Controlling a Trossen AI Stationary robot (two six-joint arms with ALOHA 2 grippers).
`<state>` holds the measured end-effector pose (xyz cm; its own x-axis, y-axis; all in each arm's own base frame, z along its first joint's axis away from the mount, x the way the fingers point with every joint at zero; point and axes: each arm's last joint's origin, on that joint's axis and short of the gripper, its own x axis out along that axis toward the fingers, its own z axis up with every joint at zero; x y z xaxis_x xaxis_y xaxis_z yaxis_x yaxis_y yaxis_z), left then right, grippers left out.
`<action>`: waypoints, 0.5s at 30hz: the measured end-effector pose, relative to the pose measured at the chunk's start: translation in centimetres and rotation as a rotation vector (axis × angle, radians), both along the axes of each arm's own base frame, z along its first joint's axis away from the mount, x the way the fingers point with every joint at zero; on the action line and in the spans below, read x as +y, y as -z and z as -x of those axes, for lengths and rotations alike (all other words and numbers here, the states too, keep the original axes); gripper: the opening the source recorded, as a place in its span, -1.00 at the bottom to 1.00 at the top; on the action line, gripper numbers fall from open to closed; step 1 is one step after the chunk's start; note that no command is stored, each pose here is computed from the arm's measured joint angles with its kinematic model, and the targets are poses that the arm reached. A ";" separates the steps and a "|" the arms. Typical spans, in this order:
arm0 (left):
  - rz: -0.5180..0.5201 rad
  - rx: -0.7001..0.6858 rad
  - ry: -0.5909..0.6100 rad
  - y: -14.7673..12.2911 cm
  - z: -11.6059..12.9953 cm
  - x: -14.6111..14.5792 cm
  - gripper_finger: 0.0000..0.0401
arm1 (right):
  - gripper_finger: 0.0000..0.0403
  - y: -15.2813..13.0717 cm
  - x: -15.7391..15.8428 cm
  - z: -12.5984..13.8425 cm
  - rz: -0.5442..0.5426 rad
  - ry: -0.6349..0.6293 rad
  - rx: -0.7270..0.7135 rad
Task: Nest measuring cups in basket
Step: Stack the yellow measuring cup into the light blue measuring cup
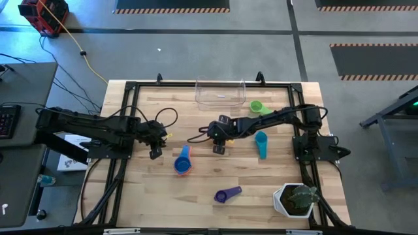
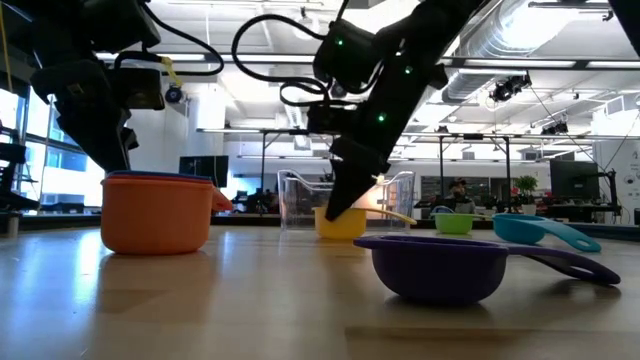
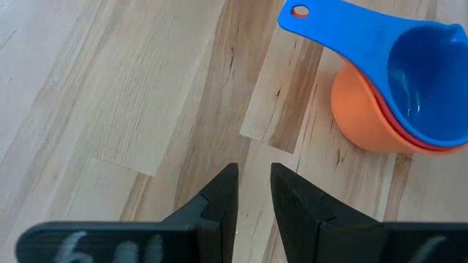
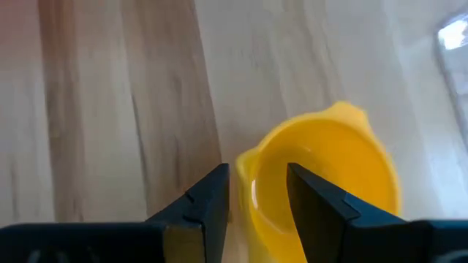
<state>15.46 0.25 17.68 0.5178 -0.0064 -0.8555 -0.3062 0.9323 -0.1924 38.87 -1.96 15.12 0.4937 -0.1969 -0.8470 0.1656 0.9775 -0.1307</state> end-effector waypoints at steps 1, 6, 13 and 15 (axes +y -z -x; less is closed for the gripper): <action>0.000 0.000 0.000 0.0 0.0 0.0 -0.63 | -0.36 0.0 0.1 0.0 0.014 0.005 -0.004; -0.001 0.000 -0.001 0.0 0.0 0.0 -0.63 | -0.50 -0.3 0.1 -0.2 0.024 0.005 -0.013; -0.001 0.000 -0.001 0.0 0.0 0.0 -0.63 | -0.93 -0.3 -0.2 -0.2 0.021 0.012 -0.011; -0.001 0.000 -0.002 0.0 0.0 0.0 -0.63 | -0.97 -0.3 -0.2 -0.2 0.024 0.015 -0.012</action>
<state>15.46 0.25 17.68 0.5177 -0.0049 -0.8555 -0.3079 0.9319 -0.1917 39.09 -2.14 15.43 0.5008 -0.2243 -0.8360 0.1820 0.9715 -0.1516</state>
